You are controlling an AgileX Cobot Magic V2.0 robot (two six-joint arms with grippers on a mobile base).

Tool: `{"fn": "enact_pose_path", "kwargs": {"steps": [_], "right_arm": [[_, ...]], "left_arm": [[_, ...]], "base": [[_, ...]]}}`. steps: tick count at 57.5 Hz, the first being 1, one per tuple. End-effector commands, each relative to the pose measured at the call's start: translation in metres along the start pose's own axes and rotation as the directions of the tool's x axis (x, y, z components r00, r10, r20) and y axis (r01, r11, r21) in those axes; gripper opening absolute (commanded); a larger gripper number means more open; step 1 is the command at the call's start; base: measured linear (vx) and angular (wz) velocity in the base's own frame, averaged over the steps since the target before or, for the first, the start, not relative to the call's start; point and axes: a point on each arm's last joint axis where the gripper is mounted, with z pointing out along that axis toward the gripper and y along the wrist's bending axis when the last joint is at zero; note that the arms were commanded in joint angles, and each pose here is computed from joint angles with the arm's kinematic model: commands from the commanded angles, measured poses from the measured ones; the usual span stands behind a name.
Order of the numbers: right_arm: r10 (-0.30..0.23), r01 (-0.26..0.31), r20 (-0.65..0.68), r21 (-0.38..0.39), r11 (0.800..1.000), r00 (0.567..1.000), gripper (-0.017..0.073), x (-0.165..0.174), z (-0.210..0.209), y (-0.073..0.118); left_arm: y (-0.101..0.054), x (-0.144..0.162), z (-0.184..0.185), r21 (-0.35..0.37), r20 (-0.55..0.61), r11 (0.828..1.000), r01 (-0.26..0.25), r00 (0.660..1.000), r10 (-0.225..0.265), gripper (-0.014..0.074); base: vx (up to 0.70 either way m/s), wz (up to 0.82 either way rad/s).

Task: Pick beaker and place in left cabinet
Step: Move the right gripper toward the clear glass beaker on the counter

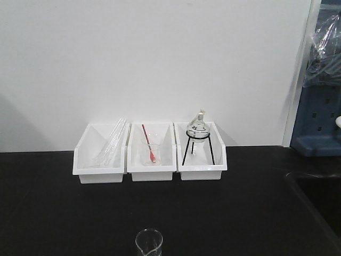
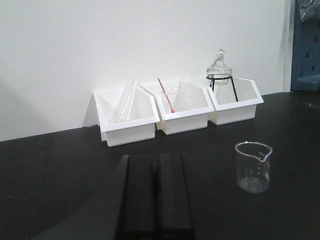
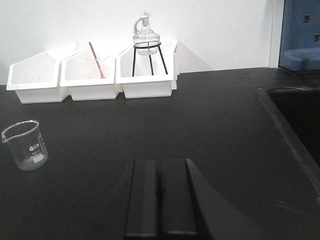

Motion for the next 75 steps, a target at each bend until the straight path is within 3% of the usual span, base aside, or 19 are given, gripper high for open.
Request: {"fn": "enact_pose_path", "kwargs": {"steps": [1, 21, 30, 46, 51, 62, 75], "right_arm": [[-0.008, 0.008, 0.055, -0.005, 1.0, 0.998, -0.0006, -0.004, 0.002, 0.0], [-0.008, 0.008, 0.082, -0.007, 1.0, 0.997, -0.0006, -0.007, 0.001, 0.001], [-0.007, 0.011, 0.217, -0.02, 1.0, 0.976, -0.0006, -0.02, -0.001, 0.002], [-0.136, 0.138, 0.228, 0.007, 0.99, 0.964, -0.0006, -0.058, 0.007, 0.004], [-0.171, 0.172, 0.197, 0.01, 0.985, 0.965, -0.0006, -0.084, 0.023, 0.006], [-0.178, 0.181, 0.191, 0.001, 0.984, 0.965, -0.0006, -0.123, 0.079, 0.009], [-0.167, 0.175, 0.252, -0.011, 0.985, 0.953, -0.0006, -0.116, 0.145, 0.011]], "left_arm": [[0.0, -0.003, -0.001, -0.004, 0.086, 1.0, 0.012, 0.996, -0.012, 0.0001], [0.0, -0.003, -0.001, -0.004, 0.086, 1.0, 0.012, 0.996, -0.012, 0.0001], [0.0, -0.003, -0.001, -0.004, 0.086, 1.0, 0.012, 0.996, -0.012, 0.0001], [0.0, -0.003, -0.001, -0.004, 0.086, 1.0, 0.012, 0.996, -0.012, 0.0001], [0.0, -0.003, -0.001, -0.004, 0.086, 1.0, 0.012, 0.996, -0.012, 0.0001], [0.0, -0.003, -0.001, -0.004, 0.086, 1.0, 0.012, 0.996, -0.012, 0.0001], [0.0, -0.003, -0.001, -0.004, 0.086, 1.0, 0.012, 0.996, -0.012, 0.0001]], "base": [[0.0, 0.0], [0.0, 0.0], [0.0, 0.0], [0.0, 0.0], [0.0, 0.0], [0.0, 0.0], [0.0, 0.0]]}}
